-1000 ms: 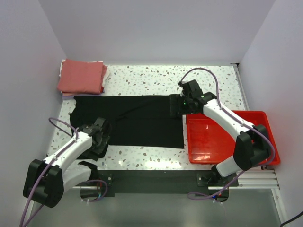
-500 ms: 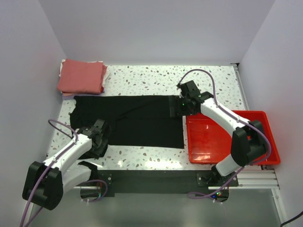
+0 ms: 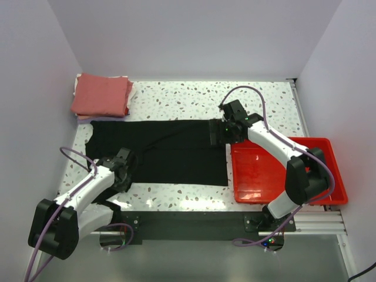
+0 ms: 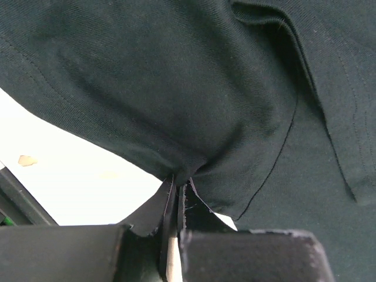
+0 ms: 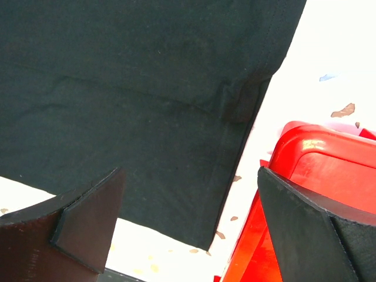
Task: Fold and stack the t-shirts
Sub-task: Fold the tshirt
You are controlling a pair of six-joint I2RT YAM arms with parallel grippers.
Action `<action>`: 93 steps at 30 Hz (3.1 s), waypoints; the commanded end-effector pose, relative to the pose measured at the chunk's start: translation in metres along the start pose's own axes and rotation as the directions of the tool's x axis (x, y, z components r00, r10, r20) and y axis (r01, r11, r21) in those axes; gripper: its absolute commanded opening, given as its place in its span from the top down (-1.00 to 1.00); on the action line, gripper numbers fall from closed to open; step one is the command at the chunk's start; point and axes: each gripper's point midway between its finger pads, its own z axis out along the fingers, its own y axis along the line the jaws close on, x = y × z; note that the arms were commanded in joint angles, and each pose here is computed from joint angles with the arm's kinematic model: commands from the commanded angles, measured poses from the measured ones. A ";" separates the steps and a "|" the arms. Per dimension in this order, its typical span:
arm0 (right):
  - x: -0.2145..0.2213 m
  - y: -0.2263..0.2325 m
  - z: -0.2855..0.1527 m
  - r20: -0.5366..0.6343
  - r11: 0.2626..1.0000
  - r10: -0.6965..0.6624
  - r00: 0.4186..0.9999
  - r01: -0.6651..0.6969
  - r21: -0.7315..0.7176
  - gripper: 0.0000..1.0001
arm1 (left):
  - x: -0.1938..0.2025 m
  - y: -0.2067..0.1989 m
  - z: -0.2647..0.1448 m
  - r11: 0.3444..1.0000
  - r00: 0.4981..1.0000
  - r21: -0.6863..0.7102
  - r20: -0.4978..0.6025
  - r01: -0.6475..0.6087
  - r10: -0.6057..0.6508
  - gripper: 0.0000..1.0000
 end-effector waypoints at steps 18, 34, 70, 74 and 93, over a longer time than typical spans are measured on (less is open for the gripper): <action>0.152 0.041 -0.021 -0.233 0.912 -0.408 0.883 0.406 -0.056 -0.81 | -0.017 -0.026 -0.021 0.989 0.994 0.106 0.055 -0.102 0.097 1.00; 0.169 0.018 0.015 -0.337 0.898 -0.367 0.867 0.424 0.115 -0.12 | -0.024 -0.026 -0.026 0.986 0.989 0.100 0.082 -0.133 0.125 1.00; 0.080 0.016 0.001 -0.200 0.926 -0.332 0.922 0.359 0.118 0.88 | -0.066 -0.091 -0.062 0.963 0.957 0.163 0.231 -0.215 0.174 0.94; 0.073 0.021 0.004 -0.199 0.928 -0.334 0.922 0.358 0.103 0.86 | -0.071 -0.103 -0.061 0.961 0.954 0.163 0.239 -0.222 0.180 0.93; 0.052 0.007 0.024 -0.257 0.942 -0.255 0.932 0.300 0.152 0.78 | -0.090 -0.152 -0.041 0.943 0.940 0.162 0.228 -0.292 0.252 0.93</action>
